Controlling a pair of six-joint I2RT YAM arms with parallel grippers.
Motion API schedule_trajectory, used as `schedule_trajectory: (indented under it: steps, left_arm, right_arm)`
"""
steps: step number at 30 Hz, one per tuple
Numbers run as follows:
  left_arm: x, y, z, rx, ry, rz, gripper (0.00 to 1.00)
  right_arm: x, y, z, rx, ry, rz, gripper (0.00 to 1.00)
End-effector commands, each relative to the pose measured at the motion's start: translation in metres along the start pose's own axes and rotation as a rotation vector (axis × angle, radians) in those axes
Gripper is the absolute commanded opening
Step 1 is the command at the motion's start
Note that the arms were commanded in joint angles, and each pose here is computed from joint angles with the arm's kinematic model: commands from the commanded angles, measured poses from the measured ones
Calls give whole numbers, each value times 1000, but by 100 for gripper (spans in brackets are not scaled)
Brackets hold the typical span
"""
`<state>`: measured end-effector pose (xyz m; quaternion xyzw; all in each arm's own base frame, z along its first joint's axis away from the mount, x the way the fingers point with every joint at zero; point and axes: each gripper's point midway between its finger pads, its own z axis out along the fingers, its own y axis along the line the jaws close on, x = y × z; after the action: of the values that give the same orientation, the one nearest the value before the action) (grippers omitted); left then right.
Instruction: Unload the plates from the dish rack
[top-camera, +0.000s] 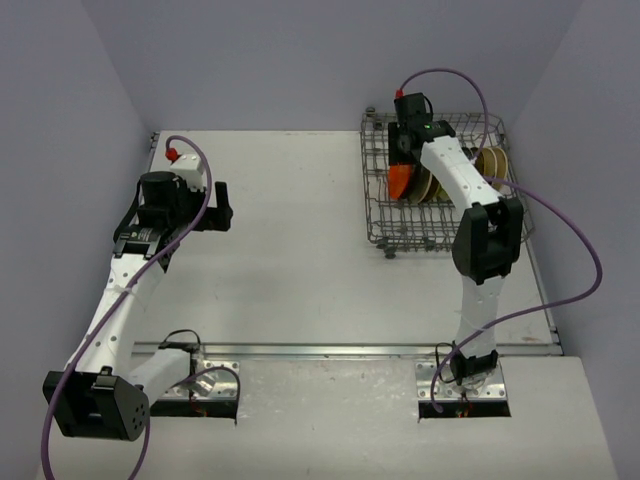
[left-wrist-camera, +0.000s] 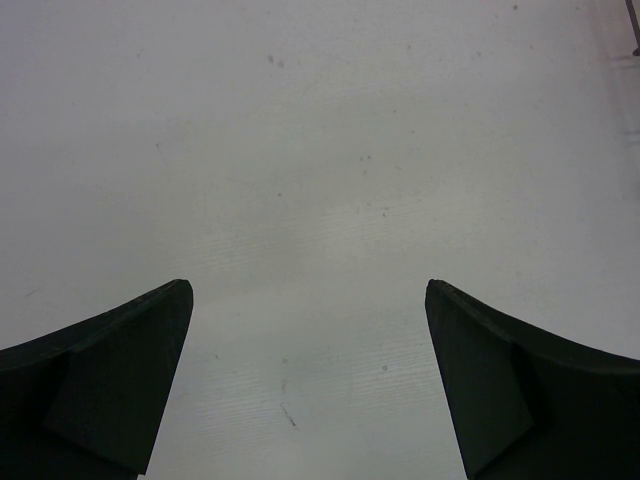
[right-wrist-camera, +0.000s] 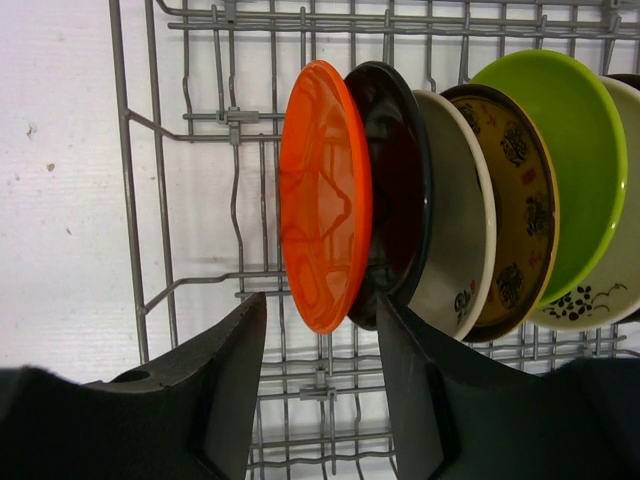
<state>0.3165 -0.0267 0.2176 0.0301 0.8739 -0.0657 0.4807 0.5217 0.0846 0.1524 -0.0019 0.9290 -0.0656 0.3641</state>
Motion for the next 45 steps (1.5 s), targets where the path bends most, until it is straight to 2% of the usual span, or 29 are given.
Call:
schedule_trajectory:
  steps: [1,19,23,29,35,40,42,45]
  left_arm:
    - [-20,2,-3,-8,-76,1,100]
    - [-19,2,-1,-8,-67,-3,100]
    - [-19,2,0,-10,-65,-4,100]
    - [-20,2,0,-10,-65,-4,100]
    - [-19,3,-1,-14,-65,-4,100]
    - [-19,3,-1,-16,-67,-2,100]
    - [-19,3,0,-14,-66,-3,100]
    - [-19,3,1,-15,-65,-4,100]
  right_arm:
    - [-25,-3,2,27,-72,8,48]
    - [-1,-12,37,134,-28,-68,45]
    - [-2,-9,40,117,-35,-58,46]
    - [-4,0,49,86,-34,-56,56]
    - [-5,6,52,56,-36,-40,56]
    - [-5,9,46,37,-33,-29,47]
    - [-7,9,37,27,-39,-15,37]
    - [-13,9,25,23,-54,-9,30]
